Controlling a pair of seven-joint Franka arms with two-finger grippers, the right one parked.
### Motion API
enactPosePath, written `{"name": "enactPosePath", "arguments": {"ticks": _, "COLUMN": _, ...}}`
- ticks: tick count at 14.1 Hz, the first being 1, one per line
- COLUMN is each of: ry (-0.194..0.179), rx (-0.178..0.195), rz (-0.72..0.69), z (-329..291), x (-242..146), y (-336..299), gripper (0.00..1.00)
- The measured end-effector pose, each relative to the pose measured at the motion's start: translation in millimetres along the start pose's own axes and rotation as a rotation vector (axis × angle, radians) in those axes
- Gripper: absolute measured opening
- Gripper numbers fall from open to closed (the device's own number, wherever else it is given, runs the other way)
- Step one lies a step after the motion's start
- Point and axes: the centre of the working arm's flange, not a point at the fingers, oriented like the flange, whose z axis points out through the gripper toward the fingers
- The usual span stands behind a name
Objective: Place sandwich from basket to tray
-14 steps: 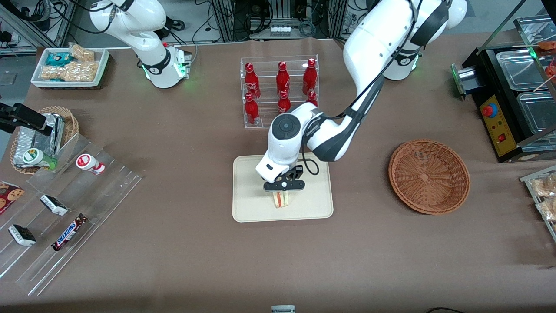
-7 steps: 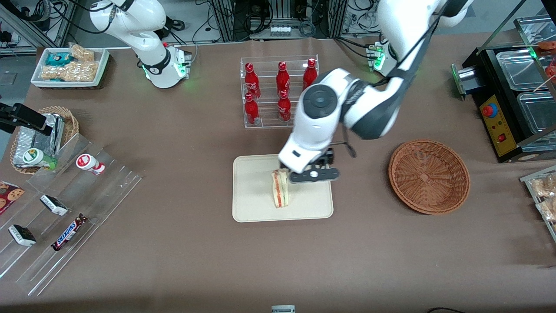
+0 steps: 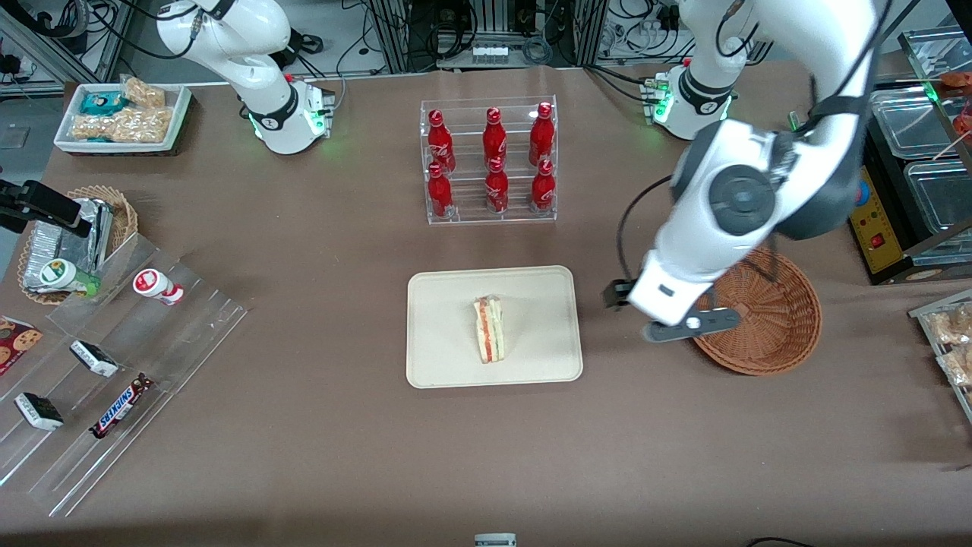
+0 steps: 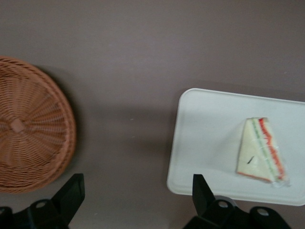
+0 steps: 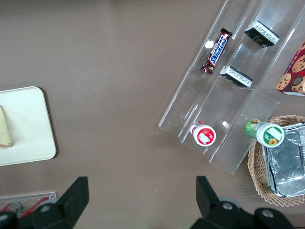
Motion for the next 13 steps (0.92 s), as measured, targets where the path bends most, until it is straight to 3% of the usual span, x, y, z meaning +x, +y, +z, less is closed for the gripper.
{"name": "enactPosePath", "arguments": {"ticks": 3, "ry": -0.034, "rx": -0.004, "rz": 0.039, "z": -29, "x": 1, "y": -65, "gripper": 1.0}}
{"name": "enactPosePath", "arguments": {"ticks": 6, "ry": -0.041, "rx": -0.003, "rz": 0.075, "z": -55, "x": 3, "y": -118, "gripper": 1.0}}
{"name": "enactPosePath", "arguments": {"ticks": 13, "ry": 0.008, "rx": -0.005, "rz": 0.176, "z": -114, "x": -4, "y": -217, "gripper": 1.0}}
